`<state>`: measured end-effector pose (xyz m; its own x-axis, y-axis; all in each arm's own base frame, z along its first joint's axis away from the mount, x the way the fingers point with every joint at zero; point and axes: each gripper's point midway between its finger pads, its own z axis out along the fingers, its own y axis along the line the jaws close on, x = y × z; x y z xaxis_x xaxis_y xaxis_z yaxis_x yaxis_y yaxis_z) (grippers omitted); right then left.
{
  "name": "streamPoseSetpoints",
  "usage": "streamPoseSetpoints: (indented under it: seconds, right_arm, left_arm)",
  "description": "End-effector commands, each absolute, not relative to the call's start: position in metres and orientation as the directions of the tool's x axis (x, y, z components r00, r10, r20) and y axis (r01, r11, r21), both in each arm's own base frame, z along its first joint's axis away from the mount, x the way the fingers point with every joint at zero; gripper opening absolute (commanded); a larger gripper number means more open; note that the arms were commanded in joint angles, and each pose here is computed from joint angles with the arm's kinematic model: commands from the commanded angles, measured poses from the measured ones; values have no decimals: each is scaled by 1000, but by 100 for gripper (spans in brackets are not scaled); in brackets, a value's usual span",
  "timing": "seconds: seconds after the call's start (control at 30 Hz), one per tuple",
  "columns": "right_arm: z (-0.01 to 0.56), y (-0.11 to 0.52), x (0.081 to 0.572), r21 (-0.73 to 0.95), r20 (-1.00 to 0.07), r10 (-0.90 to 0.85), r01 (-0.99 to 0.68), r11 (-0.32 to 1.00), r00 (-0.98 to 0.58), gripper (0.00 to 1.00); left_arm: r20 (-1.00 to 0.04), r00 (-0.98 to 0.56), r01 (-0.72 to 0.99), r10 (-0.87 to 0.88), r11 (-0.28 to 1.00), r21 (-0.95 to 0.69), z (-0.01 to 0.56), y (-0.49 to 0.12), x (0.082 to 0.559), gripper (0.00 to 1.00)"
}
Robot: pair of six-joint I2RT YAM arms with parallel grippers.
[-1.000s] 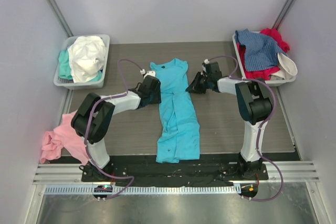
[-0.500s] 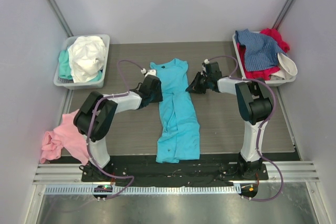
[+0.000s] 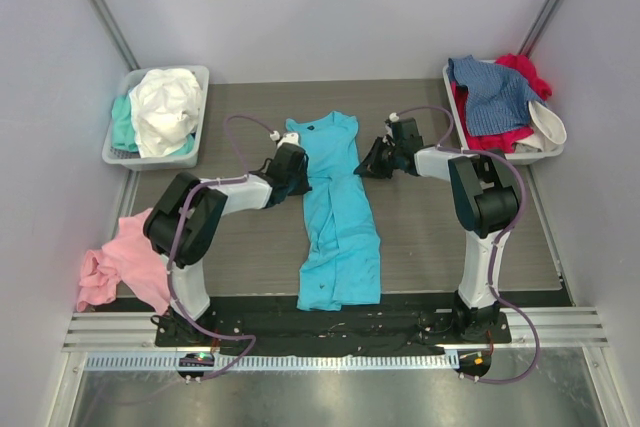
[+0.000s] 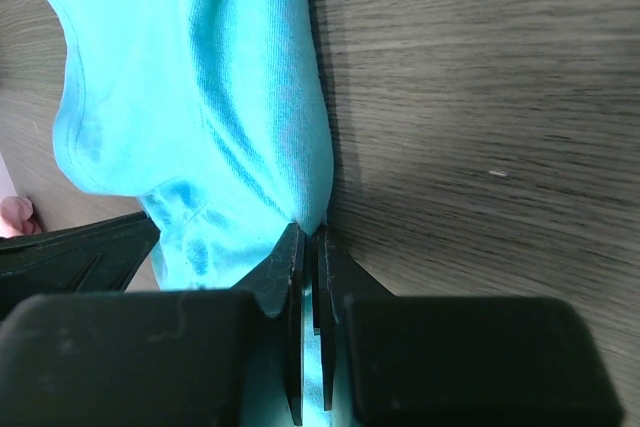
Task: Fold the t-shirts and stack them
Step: Fold the tshirt
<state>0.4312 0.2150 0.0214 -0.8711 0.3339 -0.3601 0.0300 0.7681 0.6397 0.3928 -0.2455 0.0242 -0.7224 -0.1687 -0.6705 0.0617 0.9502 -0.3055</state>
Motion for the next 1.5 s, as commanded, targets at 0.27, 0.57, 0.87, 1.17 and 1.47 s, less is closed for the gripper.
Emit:
streamPoseSetpoints:
  seconds: [0.27, 0.57, 0.87, 1.17, 1.47]
  right_arm:
    - [19, 177, 437, 566, -379, 370, 103, 818, -848, 1]
    - [17, 180, 435, 577, -365, 364, 99, 811, -857, 2]
    - [29, 175, 428, 584, -382, 394, 112, 804, -836, 52]
    - [20, 179, 377, 616, -317, 387, 122, 778, -866, 56]
    - [8, 189, 380, 642, -298, 362, 96, 761, -883, 56]
  left_arm:
    - [-664, -736, -6, -132, 982, -189, 18, -196, 384, 0]
    - [-655, -742, -4, -139, 979, -202, 17, -196, 383, 3]
    - [-666, -729, 0, -158, 973, -231, 38, -200, 385, 75]
    - [-642, -739, -4, -204, 954, -299, 42, -199, 347, 75]
    - [-592, -760, -8, -267, 915, -403, 16, -226, 344, 75]
